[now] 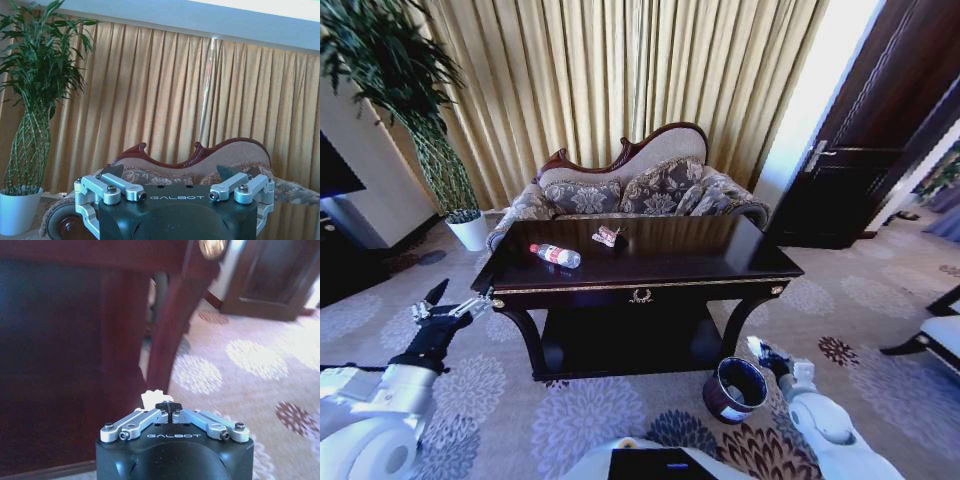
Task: Move to the front of the table and place the trash on the table into the trash bin.
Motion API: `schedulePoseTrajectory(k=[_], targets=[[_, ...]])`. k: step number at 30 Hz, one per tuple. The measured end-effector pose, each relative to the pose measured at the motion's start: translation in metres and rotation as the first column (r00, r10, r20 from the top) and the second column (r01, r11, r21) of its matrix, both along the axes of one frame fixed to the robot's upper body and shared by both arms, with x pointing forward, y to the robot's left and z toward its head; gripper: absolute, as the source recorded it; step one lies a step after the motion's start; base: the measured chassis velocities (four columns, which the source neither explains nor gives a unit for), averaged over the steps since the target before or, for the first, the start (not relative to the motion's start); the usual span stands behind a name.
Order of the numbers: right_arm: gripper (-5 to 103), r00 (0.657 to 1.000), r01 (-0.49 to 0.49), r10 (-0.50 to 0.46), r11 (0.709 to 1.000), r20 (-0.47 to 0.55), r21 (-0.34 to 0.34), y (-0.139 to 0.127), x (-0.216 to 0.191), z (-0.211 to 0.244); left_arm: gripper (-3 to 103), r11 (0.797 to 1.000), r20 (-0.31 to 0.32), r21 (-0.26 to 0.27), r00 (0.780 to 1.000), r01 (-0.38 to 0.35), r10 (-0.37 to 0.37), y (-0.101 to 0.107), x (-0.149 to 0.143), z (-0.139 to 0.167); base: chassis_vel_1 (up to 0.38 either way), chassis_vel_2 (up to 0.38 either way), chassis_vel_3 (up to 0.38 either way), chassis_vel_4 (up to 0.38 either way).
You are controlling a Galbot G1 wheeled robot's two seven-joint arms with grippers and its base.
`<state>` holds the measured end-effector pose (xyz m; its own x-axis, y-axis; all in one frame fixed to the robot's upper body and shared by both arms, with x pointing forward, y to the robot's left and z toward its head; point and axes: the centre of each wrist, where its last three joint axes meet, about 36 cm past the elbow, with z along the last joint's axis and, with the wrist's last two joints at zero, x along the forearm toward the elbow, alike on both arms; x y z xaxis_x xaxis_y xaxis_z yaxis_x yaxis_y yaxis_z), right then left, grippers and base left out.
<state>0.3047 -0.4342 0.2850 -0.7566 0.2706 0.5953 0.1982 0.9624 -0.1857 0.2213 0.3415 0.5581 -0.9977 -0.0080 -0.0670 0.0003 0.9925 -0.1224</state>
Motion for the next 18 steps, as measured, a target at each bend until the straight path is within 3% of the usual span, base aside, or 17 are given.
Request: schedulePoseTrajectory(k=[5,8,18], targets=[[0,0.997,0.031,-0.034,0.999,-0.072,-0.042,-0.013,0.013,-0.031,100,1.000,-0.001,-0.008,1.000,-0.004,0.004,-0.002,0.000,-0.002,0.000,0.000,0.000,0.000],[0,0.990,0.010,-0.024,0.995,-0.137,-0.103,-0.017,0.014,-0.055,100,1.000,0.000,-0.012,1.000,-0.004,0.004,-0.003,0.000,-0.002,0.000,0.000,0.000,0.000],[3,0.984,-0.015,-0.009,0.991,-0.177,-0.134,-0.002,0.020,-0.078,100,1.000,-0.002,-0.014,1.000,-0.005,0.005,-0.003,0.000,-0.003,0.000,0.000,0.000,0.000]])
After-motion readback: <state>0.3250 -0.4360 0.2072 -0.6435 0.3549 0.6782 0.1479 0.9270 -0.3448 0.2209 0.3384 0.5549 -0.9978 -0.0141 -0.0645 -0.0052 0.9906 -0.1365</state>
